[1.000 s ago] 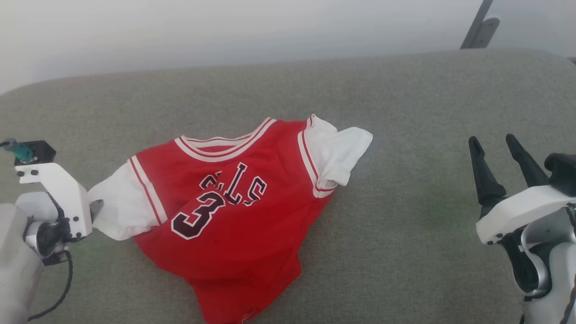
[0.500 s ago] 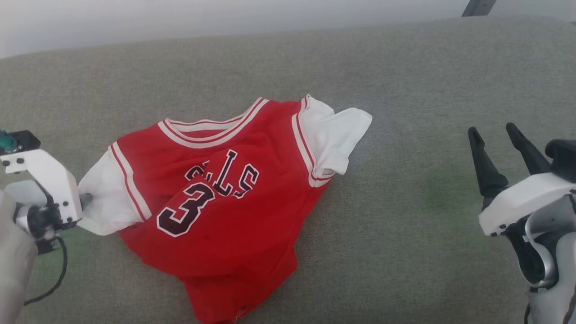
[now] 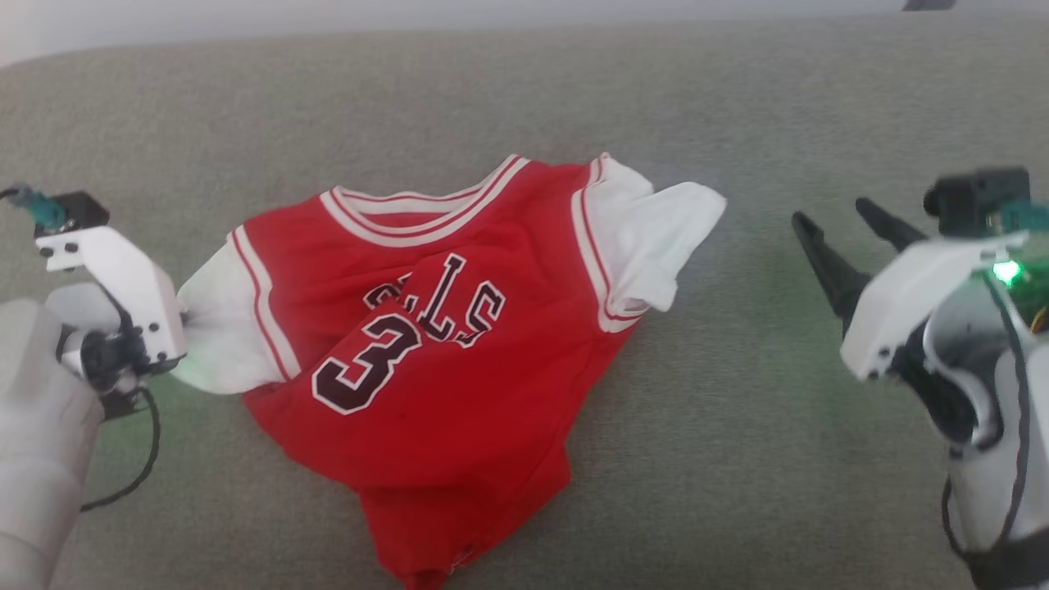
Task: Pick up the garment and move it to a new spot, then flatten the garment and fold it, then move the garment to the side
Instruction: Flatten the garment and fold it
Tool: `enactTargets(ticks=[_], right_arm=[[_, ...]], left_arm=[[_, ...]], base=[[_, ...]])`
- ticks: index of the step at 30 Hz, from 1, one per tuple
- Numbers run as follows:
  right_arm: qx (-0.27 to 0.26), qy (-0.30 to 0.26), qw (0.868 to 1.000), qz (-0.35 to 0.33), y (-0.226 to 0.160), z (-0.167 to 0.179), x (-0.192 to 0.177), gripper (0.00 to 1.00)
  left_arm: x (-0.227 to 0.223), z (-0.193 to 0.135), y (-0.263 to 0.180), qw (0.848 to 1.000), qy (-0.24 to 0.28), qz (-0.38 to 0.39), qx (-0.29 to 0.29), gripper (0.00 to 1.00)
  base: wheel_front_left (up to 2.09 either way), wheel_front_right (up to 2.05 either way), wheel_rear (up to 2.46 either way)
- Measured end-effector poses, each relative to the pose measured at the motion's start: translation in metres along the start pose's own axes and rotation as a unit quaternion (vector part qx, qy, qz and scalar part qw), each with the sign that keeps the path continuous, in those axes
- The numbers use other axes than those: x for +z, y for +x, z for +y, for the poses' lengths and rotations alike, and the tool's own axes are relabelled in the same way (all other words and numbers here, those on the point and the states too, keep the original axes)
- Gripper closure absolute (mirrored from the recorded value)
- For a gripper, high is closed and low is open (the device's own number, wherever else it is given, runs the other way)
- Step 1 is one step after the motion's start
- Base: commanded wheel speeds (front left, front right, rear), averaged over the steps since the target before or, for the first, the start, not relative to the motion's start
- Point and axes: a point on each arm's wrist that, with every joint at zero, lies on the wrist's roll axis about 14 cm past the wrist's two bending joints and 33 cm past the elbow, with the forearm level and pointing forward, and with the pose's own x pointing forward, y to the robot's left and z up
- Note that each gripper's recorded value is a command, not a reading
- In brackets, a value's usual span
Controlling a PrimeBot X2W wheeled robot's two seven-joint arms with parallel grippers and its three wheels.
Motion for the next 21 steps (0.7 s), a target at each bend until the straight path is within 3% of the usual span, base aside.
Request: enactTargets(ticks=[11,21], right_arm=[[0.050,-0.014,0.992,0.116,0.067,0.025,-0.027,0.00],[0.075,-0.004,0.960,0.269,0.105,0.041,-0.082,0.00]], left_arm=[[0.009,-0.001,0.008,1.000,-0.008,-0.014,-0.005,1.00],[0.011,0.009,0.017,1.000,-0.019,-0.022,0.000,1.00]], base=[[0.00,0.00,0.00],[0.00,0.00,0.00]])
